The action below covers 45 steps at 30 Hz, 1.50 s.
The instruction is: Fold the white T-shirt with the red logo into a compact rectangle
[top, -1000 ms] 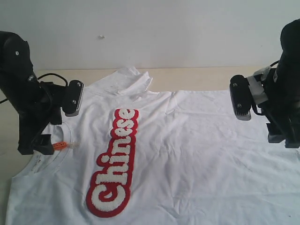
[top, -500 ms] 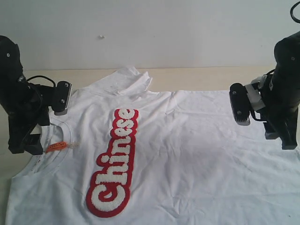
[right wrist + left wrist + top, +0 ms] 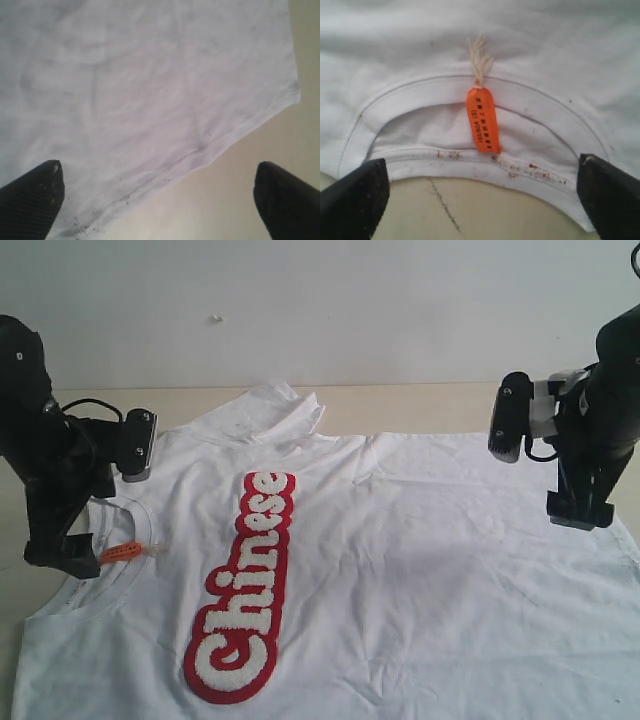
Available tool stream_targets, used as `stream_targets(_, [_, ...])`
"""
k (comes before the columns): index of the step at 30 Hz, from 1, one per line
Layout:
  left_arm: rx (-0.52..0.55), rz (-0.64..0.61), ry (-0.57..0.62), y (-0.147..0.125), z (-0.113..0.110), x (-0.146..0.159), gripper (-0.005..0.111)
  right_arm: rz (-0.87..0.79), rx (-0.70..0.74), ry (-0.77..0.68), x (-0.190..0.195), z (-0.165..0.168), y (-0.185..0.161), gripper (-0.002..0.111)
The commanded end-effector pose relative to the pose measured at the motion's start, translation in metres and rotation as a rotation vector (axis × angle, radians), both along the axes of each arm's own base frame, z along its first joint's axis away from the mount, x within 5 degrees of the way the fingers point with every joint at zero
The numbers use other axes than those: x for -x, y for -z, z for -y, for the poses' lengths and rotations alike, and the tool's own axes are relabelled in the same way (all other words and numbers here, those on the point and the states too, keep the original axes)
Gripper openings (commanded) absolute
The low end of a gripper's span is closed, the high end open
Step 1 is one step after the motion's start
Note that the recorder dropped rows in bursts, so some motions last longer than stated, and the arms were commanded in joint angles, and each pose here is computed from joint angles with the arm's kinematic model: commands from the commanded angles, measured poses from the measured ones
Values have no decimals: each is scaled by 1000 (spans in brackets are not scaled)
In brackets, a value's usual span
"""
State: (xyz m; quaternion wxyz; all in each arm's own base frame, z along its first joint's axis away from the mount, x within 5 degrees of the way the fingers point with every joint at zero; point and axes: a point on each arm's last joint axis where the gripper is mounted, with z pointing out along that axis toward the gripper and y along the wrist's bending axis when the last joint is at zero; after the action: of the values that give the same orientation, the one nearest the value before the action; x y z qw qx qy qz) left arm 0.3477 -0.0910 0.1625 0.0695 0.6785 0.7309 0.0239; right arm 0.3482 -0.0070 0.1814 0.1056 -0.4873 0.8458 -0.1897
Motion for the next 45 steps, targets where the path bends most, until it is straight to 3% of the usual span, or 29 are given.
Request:
stream_targets(1, [51, -2, -45, -2, 4, 0, 105, 34, 28, -14, -2, 4, -6, 105])
stream_targets(5, [75, -5, -60, -5, 6, 1, 105, 102, 16, -35, -5, 2, -14, 105])
stream_targets(8, [79, 10, -60, -10, 6, 1, 105, 121, -63, 101, 1, 1, -24, 105])
stream_targets(10, [70, 15, -53, -10, 5, 1, 105, 100, -93, 116, 4, 2, -26, 105])
stream_targets(15, [58, -15, -32, -11, 5, 4, 105, -117, -194, -91, 16, -11, -27, 105])
stream_targets(23, [12, -38, 36, -10, 2, 7, 105, -222, -192, -54, 2, 10, -15, 105])
stream_targets(29, [-1, -54, 73, 1, 1, 4, 105, -353, -85, -129, 0, 27, 2, 105])
stream_targets(36, [-9, -68, 81, 13, 2, 2, 105, -507, 9, -417, 0, 32, 25, 105])
stream_targets(40, [-16, -78, 97, 17, 1, 1, 105, -521, -1, -407, -1, 34, 35, 105])
stream_targets(45, [-14, -67, 96, 17, 1, 0, 105, -431, -154, -296, -5, 36, 40, 105])
